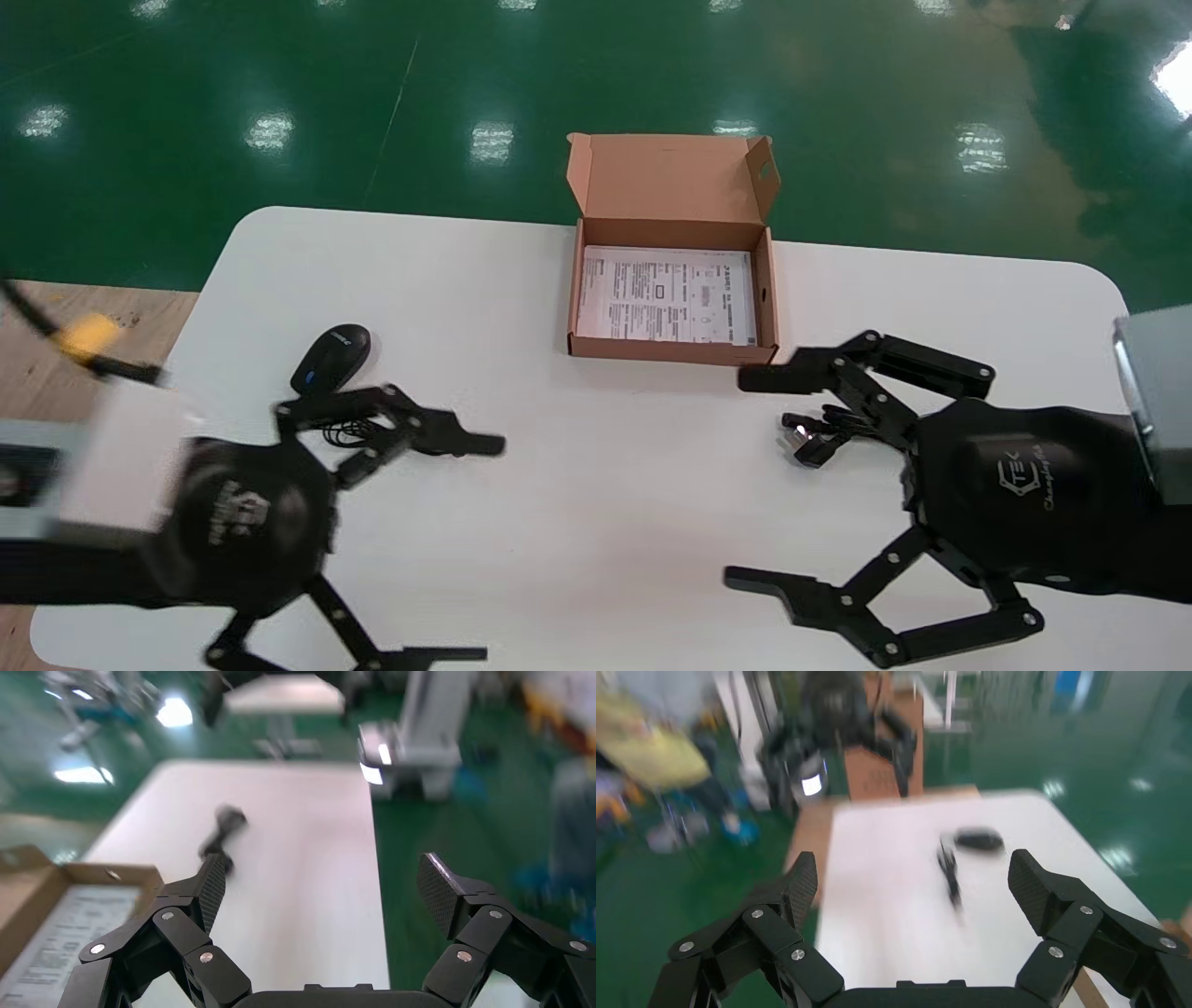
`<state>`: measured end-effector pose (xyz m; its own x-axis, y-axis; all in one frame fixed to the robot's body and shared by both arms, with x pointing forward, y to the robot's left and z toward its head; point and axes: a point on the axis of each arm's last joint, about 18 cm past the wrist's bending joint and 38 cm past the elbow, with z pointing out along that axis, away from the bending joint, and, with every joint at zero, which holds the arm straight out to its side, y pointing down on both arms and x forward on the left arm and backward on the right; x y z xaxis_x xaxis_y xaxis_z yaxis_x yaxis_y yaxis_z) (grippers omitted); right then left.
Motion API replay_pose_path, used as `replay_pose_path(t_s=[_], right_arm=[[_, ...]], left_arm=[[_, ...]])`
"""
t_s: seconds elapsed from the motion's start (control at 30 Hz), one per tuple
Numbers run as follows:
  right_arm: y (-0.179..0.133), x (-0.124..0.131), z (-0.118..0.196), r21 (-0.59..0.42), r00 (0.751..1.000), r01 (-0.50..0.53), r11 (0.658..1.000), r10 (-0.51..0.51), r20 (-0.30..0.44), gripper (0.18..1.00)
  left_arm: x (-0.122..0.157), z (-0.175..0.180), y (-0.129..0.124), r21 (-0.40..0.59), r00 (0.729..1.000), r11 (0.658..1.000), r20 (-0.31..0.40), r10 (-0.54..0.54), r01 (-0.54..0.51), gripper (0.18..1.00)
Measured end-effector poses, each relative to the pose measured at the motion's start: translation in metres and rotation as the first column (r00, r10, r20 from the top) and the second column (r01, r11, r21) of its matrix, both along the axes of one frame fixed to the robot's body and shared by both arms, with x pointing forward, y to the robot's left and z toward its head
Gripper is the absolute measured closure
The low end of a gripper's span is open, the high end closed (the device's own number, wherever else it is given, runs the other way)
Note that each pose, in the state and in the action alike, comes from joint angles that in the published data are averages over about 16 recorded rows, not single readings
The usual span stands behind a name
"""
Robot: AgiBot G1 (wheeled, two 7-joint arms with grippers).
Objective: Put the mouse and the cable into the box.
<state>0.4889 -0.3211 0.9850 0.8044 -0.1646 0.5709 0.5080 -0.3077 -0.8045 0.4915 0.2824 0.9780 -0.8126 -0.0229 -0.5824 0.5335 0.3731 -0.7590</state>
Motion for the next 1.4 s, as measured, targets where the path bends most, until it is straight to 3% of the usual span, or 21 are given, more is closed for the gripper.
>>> replay_pose_path(t_s=[0.2, 0.57, 0.9, 1.2, 1.4], right_arm=[[-0.031, 0.022, -0.01, -0.198, 0.989, 0.133, 0.971, -0.118, 0.084, 0.179], [-0.097, 0.069, -0.037, -0.468, 0.945, 0.326, 0.822, -0.269, 0.185, 0.179], [-0.119, 0.109, -0.058, -0.558, 0.927, 0.374, 0.741, -0.317, 0.2, 0.179], [-0.116, 0.142, -0.064, -0.588, 0.913, 0.407, 0.699, -0.335, 0.234, 0.179], [-0.112, 0.158, -0.066, -0.589, 0.902, 0.431, 0.684, -0.349, 0.254, 0.179]], left_arm=[[0.036, -0.01, -0.005, 0.216, 0.997, 0.975, 0.059, 0.044, -0.056, 0.183], [0.124, -0.027, 0.013, 0.452, 0.972, 0.862, 0.149, 0.181, -0.229, 0.183], [0.174, -0.034, 0.041, 0.544, 0.934, 0.759, 0.234, 0.271, -0.357, 0.183], [0.198, -0.04, 0.06, 0.585, 0.898, 0.681, 0.318, 0.306, -0.439, 0.183], [0.207, -0.04, 0.066, 0.592, 0.878, 0.651, 0.36, 0.315, -0.476, 0.183]])
